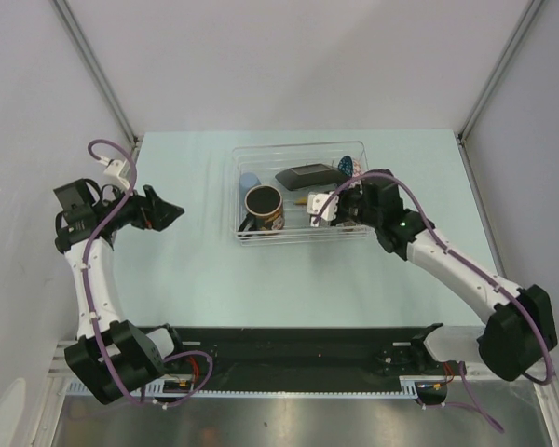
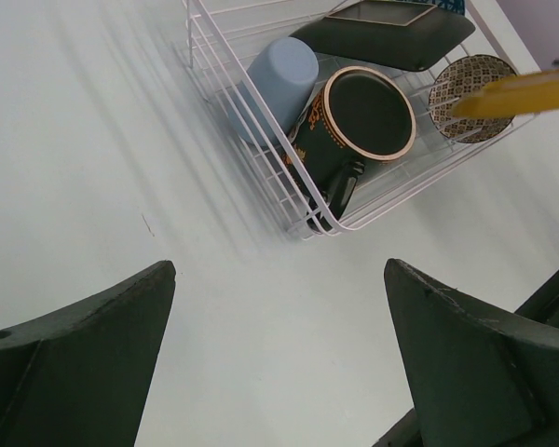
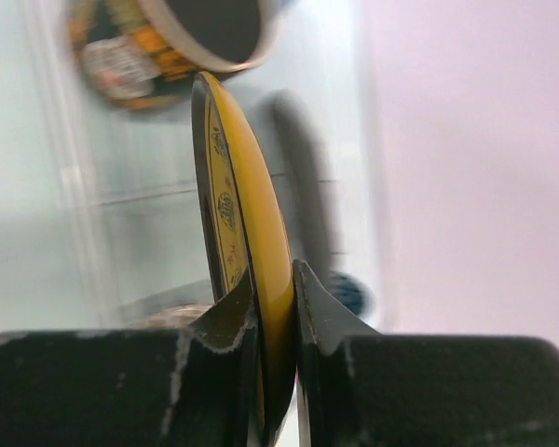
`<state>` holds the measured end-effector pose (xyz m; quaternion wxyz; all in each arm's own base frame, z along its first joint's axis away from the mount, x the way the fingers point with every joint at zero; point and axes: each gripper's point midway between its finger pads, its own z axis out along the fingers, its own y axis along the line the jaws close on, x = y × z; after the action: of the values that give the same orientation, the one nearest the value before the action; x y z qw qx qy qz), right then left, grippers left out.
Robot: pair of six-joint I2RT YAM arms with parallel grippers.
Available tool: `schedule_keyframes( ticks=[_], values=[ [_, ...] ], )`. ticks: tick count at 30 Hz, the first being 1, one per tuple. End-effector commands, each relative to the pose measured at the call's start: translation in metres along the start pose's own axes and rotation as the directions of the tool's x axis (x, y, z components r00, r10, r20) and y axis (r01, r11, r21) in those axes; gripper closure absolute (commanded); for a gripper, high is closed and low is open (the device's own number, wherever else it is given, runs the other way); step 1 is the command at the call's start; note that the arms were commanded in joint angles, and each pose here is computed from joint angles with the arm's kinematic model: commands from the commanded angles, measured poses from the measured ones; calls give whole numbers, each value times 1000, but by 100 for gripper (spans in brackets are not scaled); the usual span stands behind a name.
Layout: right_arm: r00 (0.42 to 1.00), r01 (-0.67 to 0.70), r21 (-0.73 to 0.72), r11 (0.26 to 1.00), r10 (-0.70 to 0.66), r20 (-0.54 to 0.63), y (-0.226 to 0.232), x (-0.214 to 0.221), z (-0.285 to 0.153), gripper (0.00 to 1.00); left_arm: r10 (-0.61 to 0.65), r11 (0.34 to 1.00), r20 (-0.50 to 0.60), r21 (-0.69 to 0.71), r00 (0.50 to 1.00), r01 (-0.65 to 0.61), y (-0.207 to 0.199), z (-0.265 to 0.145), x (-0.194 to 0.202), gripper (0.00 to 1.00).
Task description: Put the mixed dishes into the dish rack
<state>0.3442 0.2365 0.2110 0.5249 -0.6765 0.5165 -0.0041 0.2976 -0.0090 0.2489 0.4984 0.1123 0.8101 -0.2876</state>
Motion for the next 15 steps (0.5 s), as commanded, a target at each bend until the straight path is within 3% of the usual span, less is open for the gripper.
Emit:
schedule_keyframes(
  ticks=[1,15],
  values=[
    [988,111,314,943,-138,65,-87,-45,-41,100,62,998,35,22,997,-62,-7,-4,-7,1],
    [998,60,179,982,-63,12,-54,-17,-16,100,64,998,43,20,997,-65,-6,-3,-11,1]
  ],
)
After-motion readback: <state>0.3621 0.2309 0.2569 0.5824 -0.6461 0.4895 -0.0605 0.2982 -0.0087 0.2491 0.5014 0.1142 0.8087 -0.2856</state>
